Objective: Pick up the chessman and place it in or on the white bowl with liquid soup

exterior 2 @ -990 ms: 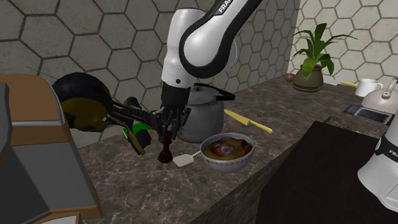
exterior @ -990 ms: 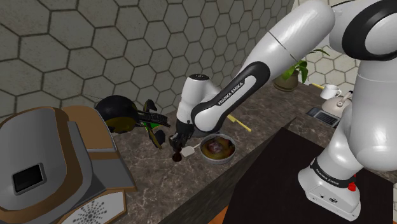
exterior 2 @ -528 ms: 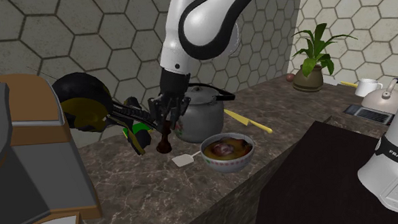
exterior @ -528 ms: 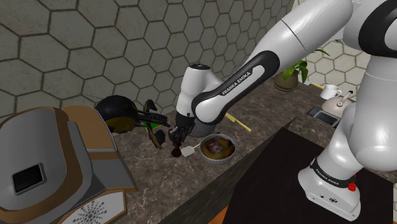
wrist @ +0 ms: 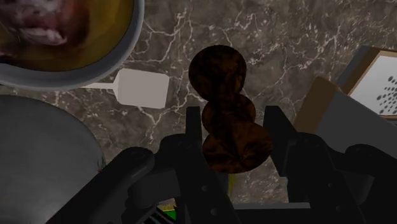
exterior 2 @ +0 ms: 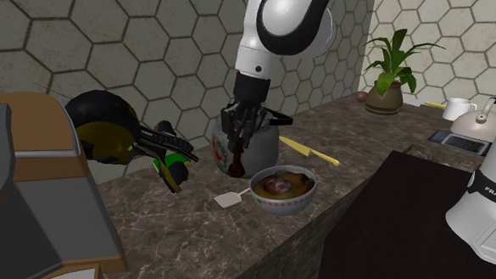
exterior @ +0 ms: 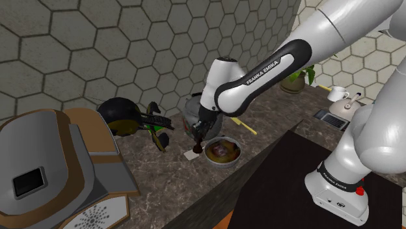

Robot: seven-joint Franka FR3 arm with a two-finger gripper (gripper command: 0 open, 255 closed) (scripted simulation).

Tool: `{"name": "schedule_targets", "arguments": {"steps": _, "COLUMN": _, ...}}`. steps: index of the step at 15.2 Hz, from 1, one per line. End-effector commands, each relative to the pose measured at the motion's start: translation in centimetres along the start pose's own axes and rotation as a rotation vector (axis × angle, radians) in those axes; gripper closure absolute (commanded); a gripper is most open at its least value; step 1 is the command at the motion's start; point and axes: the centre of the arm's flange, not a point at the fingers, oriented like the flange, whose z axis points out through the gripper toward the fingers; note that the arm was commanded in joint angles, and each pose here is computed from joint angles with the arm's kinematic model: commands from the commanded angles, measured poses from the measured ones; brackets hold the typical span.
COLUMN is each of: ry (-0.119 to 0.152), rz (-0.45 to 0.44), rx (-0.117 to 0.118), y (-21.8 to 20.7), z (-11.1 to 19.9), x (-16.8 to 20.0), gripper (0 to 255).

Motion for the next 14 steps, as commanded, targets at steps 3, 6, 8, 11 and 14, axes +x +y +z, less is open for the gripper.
{"name": "schedule_targets", "arguments": {"steps": 3, "ry": 0.001, "rz": -0.001, "rx": 0.001, "y": 4.2, "z": -2.2, "x": -2.4, "gripper": 255}}
{"name": "schedule_targets", "arguments": {"steps": 6, "ry": 0.001, "rz": -0.001, "rx": 0.001, "y": 7.4, "z": -3.8, "x": -4.1, "gripper": 255}}
{"name": "schedule_targets", "arguments": {"steps": 8, "ry": 0.001, "rz": -0.001, "rx": 0.001, "y": 9.5, "z": -4.9, "x": -5.3, "gripper": 255}}
{"name": "schedule_targets", "arguments": {"steps": 11, "ry": 0.001, "rz": -0.001, "rx": 0.001, "y": 11.8, "z": -5.5, "x": -6.5, "gripper": 255}}
{"name": "schedule_targets", "arguments": {"steps": 14, "ry": 0.001, "rz": -0.001, "rx": 0.001, "y": 12.2, "z": -4.0, "x": -6.6, "gripper": 255}}
